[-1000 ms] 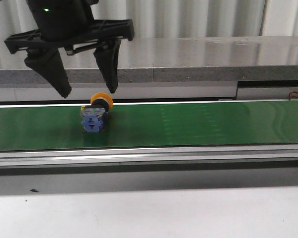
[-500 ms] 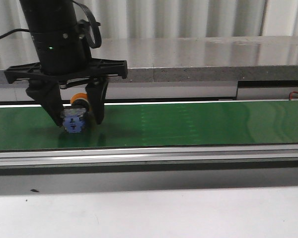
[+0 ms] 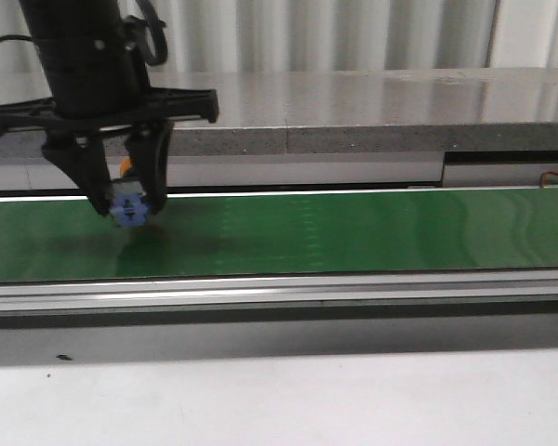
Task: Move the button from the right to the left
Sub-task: 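Lift the button off the belt with the left gripper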
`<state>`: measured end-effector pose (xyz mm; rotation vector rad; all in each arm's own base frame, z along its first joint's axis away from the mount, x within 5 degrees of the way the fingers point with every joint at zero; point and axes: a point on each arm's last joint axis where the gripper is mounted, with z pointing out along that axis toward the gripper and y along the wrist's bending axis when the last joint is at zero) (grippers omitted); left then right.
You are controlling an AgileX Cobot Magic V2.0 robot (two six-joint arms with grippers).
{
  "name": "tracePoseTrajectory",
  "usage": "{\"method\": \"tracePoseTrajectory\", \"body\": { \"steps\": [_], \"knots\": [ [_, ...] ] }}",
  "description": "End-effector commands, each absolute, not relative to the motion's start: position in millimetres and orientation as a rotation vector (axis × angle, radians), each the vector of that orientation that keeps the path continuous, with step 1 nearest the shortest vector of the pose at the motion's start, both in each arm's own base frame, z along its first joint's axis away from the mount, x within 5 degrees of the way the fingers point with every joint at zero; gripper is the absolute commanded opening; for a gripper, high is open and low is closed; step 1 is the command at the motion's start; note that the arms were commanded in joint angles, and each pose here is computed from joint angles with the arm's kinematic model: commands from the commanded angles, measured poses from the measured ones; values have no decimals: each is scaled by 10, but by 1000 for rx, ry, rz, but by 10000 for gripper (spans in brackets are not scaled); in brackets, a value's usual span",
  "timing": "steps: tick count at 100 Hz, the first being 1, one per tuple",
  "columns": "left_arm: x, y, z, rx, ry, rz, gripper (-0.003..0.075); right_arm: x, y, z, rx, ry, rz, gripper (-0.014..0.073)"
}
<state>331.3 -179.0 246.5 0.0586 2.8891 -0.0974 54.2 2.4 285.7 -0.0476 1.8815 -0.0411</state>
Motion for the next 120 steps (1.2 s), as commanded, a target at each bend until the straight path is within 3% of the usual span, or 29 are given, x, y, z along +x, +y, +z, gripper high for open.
{"method": "tracePoseTrajectory", "body": {
  "steps": [1,59,92,120],
  "knots": [
    [3302,-1628,2842,39,2803,-169,134,557,19,2993,-47,1794,-52,-68],
    [3489,-200,2929,-36,2899,20,134,557,19,2993,-47,1794,-52,-68],
    [3376,660,2924,-78,2962,78,134,557,19,2993,-47,1794,-52,-68],
    [3265,1149,2858,-7,2966,91,134,557,19,2993,-47,1794,-52,-68]
  ]
}}
